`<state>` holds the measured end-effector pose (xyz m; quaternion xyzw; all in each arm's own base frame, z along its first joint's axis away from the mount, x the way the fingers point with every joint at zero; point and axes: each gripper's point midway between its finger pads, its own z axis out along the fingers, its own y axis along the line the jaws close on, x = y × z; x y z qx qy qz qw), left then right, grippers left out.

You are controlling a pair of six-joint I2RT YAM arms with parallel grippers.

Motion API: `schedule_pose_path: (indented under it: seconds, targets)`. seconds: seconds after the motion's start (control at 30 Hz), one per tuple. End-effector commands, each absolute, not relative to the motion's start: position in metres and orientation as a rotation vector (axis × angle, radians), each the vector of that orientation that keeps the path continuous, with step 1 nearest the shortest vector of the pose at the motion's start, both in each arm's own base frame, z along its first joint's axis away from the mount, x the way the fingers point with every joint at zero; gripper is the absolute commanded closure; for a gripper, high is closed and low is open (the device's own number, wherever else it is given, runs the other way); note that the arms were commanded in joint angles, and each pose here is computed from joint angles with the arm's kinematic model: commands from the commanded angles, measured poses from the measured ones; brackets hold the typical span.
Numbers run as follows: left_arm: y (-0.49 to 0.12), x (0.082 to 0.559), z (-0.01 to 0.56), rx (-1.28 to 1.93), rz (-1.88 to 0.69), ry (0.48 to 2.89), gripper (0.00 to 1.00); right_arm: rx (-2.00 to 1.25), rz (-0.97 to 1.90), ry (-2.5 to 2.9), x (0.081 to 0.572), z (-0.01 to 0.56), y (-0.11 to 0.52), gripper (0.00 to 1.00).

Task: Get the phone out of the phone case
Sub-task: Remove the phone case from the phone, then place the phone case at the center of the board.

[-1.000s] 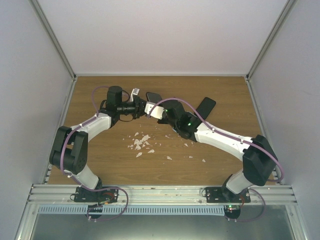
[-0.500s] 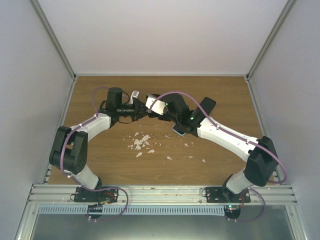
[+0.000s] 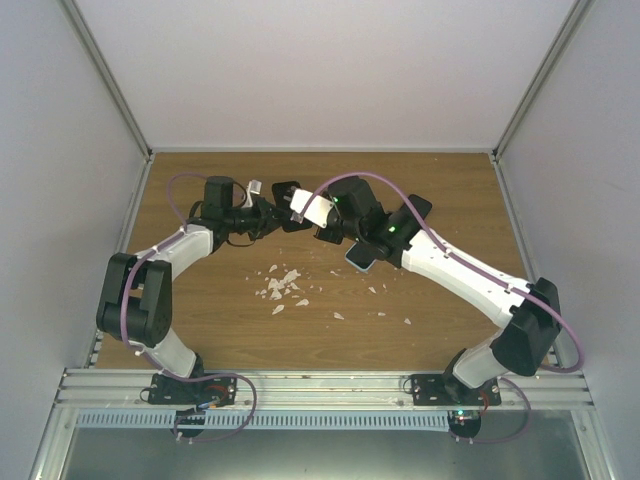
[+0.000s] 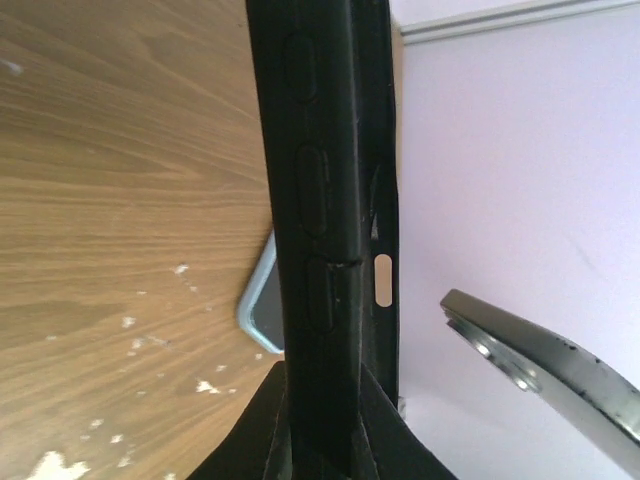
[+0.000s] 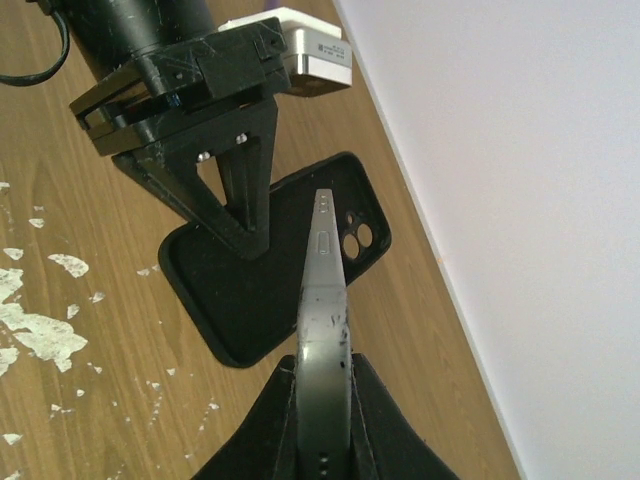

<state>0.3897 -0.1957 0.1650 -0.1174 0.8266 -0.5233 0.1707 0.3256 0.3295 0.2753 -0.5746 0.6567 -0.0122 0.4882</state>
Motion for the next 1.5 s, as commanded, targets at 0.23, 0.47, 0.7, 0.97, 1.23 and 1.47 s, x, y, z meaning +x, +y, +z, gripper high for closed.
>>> schedule_pose_path:
  seconds: [0.23, 0.47, 0.7, 0.97, 1.23, 1.47]
  targets:
    - [-0.149, 0.41, 0.169, -0.018, -1.243, 2.319, 1.0, -1.306, 0.027, 1.577, 0.325, 0.307, 0.324, 0.99]
    - [-0.123, 0.427, 0.164, 0.002, -1.247, 2.316, 1.0, -1.298, 0.028, 1.595, 0.329, 0.303, 0.319, 1.0]
    - [-0.121, 0.448, 0.157, 0.029, -1.247, 2.326, 1.0, -1.295, -0.002, 1.604, 0.334, 0.296, 0.317, 1.0]
    - [-0.159, 0.46, 0.134, 0.094, -1.341, 2.391, 1.0, -1.287, -0.11, 1.625, 0.346, 0.282, 0.303, 1.0]
    - [-0.195, 0.457, 0.097, 0.087, -1.387, 2.493, 1.0, -1.265, -0.146, 1.658, 0.356, 0.273, 0.292, 0.99]
    - [-0.207, 0.46, 0.068, 0.034, -1.39, 2.567, 1.0, -1.252, -0.163, 1.677, 0.364, 0.264, 0.285, 1.0]
